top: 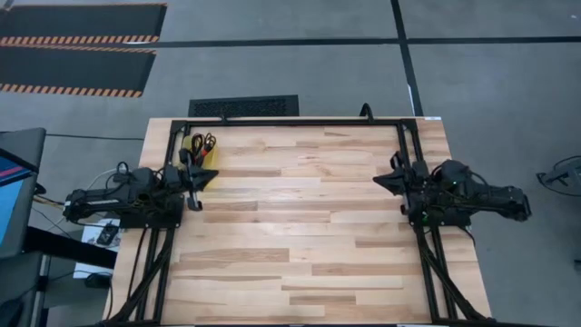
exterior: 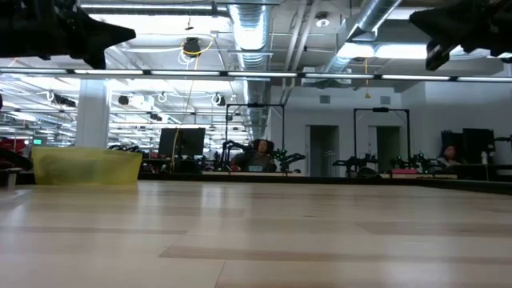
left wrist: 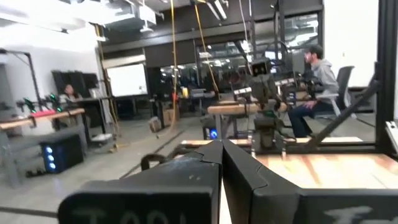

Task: Pick and place USB-C Cables
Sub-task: Return to Home Position

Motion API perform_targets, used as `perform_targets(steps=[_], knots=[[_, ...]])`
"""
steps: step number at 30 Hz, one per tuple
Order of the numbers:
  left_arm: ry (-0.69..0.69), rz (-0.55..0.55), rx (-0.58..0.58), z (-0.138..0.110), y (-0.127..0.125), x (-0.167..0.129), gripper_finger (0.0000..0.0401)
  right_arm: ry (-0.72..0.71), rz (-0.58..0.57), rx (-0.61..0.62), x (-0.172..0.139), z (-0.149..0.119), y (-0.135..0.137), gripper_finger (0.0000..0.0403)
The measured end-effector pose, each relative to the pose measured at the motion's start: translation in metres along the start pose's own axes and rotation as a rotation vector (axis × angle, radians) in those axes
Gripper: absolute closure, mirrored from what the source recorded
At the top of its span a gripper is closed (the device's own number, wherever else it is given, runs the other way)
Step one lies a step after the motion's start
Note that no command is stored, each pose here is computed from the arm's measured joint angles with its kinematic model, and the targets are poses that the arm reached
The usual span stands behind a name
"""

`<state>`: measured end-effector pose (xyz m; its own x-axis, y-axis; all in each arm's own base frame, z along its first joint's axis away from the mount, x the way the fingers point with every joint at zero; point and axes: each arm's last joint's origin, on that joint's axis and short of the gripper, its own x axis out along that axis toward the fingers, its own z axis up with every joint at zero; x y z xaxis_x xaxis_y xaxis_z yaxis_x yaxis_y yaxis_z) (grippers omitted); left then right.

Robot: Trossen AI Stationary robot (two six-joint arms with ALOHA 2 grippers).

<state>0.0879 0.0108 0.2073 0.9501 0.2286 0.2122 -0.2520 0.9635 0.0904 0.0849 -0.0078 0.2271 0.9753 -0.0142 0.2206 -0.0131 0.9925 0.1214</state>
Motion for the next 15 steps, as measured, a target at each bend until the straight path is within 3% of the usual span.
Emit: perform_targets(steps=[6, 15], knots=[[0.005, -0.003, -0.028, -0.001, 0.0, 0.0, 0.0401, -0.012, 0.049, 0.009, -0.001, -0.001, 0.004, 0.0395], [-0.033, -0.005, -0.089, -0.018, -0.003, 0.002, 0.0401, -0.017, 0.097, 0.023, 0.002, -0.033, 0.004, 0.0395]])
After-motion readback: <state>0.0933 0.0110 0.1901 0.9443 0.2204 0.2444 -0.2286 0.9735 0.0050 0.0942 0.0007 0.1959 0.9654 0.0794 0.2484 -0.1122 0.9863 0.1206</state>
